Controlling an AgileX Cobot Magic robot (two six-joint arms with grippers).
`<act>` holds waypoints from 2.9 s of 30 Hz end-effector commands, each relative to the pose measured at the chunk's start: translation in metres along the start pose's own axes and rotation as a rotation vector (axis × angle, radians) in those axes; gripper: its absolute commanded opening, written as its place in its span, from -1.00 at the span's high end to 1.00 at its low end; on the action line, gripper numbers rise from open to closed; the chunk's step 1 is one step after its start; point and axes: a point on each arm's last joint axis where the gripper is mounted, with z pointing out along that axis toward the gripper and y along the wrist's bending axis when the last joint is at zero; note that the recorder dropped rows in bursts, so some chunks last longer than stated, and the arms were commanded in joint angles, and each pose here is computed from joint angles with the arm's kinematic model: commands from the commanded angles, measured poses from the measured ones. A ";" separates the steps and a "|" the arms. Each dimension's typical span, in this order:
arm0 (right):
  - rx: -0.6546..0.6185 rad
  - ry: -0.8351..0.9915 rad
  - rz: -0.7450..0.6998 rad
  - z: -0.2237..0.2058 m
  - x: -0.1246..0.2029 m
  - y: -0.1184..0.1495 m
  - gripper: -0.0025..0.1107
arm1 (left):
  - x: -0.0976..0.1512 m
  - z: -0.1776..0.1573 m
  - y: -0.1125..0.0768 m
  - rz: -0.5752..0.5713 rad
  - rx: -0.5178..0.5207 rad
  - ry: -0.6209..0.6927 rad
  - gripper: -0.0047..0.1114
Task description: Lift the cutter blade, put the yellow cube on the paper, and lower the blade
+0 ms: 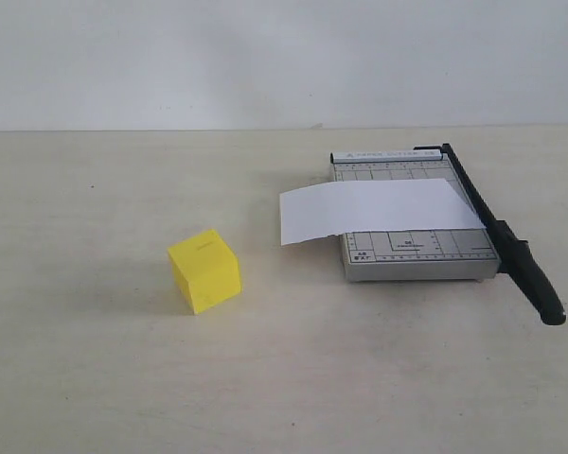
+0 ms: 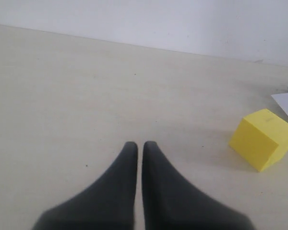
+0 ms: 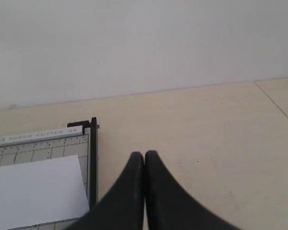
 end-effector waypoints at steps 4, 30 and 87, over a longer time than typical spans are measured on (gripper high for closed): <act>-0.254 0.469 -0.075 0.042 0.009 0.027 0.96 | -0.003 -0.001 0.000 0.000 0.001 -0.021 0.84; -0.230 0.994 -0.102 0.093 0.060 0.026 -0.07 | -0.003 -0.001 0.000 0.000 0.001 -0.021 0.84; -0.181 0.519 -0.080 0.064 -0.020 0.023 0.96 | -0.002 -0.001 0.000 0.000 0.001 -0.020 0.84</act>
